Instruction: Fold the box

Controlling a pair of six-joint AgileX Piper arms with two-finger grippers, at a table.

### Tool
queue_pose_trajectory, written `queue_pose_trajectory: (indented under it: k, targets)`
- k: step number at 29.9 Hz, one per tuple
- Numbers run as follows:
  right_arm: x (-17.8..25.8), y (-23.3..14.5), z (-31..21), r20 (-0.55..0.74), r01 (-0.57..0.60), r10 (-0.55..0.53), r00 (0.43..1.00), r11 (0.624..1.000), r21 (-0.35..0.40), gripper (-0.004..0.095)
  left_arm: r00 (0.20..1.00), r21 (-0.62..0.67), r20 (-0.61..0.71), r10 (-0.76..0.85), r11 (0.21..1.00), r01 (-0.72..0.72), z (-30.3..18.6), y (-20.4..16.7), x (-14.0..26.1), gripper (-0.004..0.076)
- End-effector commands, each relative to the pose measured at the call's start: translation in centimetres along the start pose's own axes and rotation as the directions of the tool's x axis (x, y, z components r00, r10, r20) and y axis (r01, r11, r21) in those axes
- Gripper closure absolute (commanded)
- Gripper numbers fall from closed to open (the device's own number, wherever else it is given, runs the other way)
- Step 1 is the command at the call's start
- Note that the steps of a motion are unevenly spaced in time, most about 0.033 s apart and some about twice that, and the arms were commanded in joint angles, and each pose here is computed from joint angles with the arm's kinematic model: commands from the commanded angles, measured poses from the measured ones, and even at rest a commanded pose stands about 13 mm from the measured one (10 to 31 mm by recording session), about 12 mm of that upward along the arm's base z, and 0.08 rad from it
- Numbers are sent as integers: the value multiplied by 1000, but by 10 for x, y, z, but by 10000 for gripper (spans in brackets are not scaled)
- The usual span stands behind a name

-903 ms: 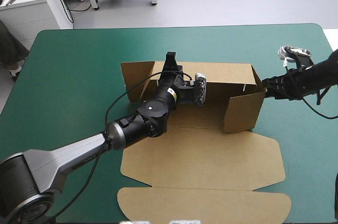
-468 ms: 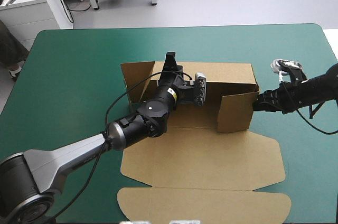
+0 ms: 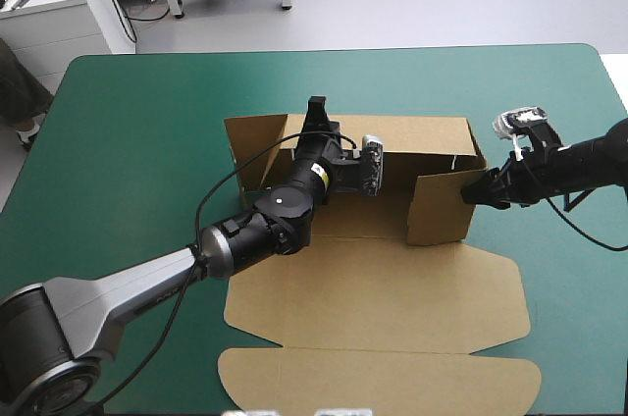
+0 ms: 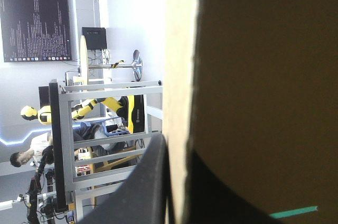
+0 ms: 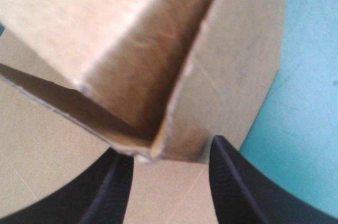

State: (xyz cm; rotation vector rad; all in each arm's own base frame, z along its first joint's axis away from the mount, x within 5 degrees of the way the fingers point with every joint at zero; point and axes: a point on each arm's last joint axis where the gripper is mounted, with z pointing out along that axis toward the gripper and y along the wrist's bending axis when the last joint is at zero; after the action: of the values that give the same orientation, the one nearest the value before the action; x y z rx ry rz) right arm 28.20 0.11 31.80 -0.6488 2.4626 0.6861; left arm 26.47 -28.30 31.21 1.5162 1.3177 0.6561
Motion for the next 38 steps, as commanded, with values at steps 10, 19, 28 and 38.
queue_pose_trajectory:
  k: [10,19,28,38]
  targets:
    - [-13,-3,28,12,38,-36,999,992,-119,485,998,-55,43,-47,997,49,-15,22,-4,734]
    - [-24,-15,45,79,25,-23,997,999,-22,486,998,-54,41,-50,997,53,-15,22,-4,734]
    - [-34,-18,44,188,-11,8,982,1000,13,486,998,-54,43,-50,997,53,-15,22,-4,734]
    - [-44,-22,41,297,-8,-11,955,998,60,614,998,-54,43,-50,997,53,-15,22,-4,734]
